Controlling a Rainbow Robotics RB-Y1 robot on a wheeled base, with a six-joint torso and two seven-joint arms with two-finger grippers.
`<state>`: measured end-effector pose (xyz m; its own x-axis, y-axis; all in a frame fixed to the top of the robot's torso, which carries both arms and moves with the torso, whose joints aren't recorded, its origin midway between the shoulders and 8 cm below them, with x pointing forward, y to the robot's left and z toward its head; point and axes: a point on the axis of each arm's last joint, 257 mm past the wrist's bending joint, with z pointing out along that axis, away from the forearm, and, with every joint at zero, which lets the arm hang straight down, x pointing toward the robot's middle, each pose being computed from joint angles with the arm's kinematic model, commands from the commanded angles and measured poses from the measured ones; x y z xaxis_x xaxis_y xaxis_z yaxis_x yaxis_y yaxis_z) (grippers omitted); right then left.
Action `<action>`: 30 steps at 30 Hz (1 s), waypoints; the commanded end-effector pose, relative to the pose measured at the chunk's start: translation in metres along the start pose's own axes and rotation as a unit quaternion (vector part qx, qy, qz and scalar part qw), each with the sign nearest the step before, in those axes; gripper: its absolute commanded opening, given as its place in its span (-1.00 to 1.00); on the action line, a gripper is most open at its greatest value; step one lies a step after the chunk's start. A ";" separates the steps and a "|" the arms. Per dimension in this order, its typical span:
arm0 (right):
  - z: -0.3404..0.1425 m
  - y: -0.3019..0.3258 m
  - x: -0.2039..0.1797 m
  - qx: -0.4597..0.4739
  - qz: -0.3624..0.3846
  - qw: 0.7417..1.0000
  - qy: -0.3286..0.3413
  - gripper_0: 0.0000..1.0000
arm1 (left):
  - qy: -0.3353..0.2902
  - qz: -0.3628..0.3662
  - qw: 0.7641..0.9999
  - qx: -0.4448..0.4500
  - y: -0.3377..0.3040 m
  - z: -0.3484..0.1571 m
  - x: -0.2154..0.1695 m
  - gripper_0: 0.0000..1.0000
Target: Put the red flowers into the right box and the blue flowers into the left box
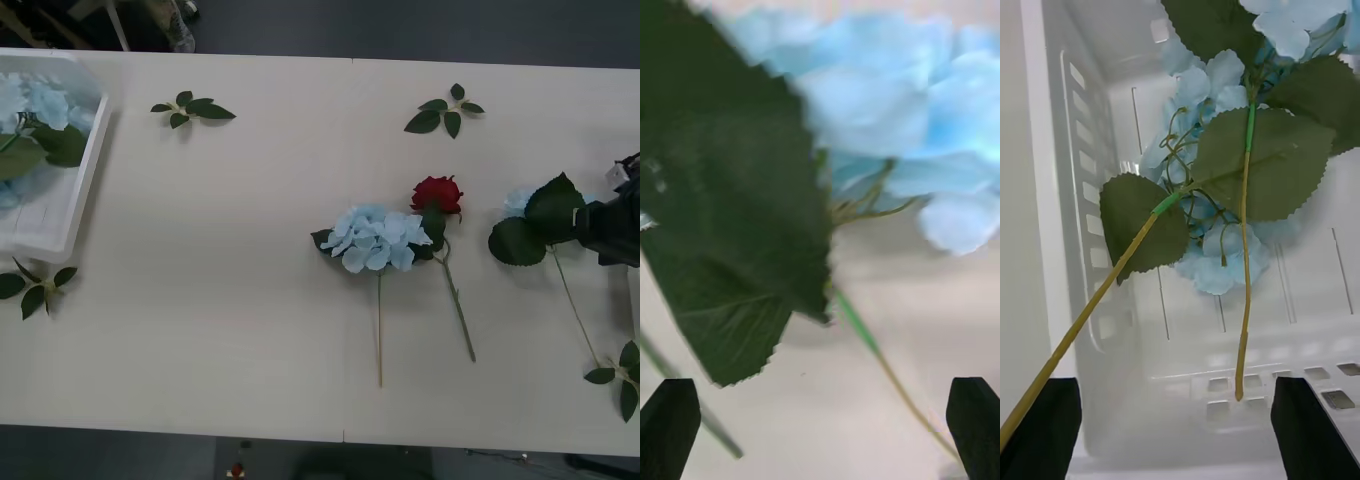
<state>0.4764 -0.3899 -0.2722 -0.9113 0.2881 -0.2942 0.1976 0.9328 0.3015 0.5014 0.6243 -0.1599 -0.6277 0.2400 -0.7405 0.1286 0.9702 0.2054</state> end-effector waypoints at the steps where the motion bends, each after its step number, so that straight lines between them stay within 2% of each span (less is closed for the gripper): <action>1: -0.019 -0.027 -0.024 0.029 -0.055 0.997 -0.034 0.93 | -0.029 -0.011 0.999 0.027 -0.014 -0.008 -0.034 0.51; 7: -0.007 -0.045 -0.022 0.037 -0.088 0.994 -0.046 0.93 | -0.059 0.016 0.996 0.063 -0.035 -0.035 -0.082 0.51; 10: 0.002 -0.050 -0.018 0.044 -0.119 0.991 -0.044 0.93 | -0.087 0.033 0.991 0.101 -0.061 -0.053 -0.116 0.52; 16: 0.021 -0.054 -0.011 0.050 -0.147 0.987 -0.045 0.93 | -0.143 0.048 0.974 0.170 -0.130 -0.058 -0.150 0.51; 22: 0.038 -0.047 -0.003 0.046 -0.163 0.985 -0.045 0.93 | -0.189 0.071 0.957 0.207 -0.197 -0.055 -0.140 0.51; 26: 0.041 -0.039 -0.001 0.039 -0.168 0.984 -0.042 0.93 | -0.198 0.098 0.948 0.230 -0.242 -0.055 -0.128 0.52; 29: 0.043 -0.031 -0.001 0.031 -0.171 0.984 -0.042 0.72 | -0.203 0.112 0.938 0.257 -0.278 -0.057 -0.120 0.51; 30: 0.043 -0.031 -0.001 0.031 -0.171 0.984 -0.042 0.72 | -0.203 0.112 0.938 0.257 -0.278 -0.057 -0.120 0.51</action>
<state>0.4681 -0.4024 -0.3485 -0.9192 0.0009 -0.3938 -0.0598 0.9881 0.1418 0.4984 0.3394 -0.0998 -0.2365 0.3136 -0.9196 0.6151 0.7810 0.1082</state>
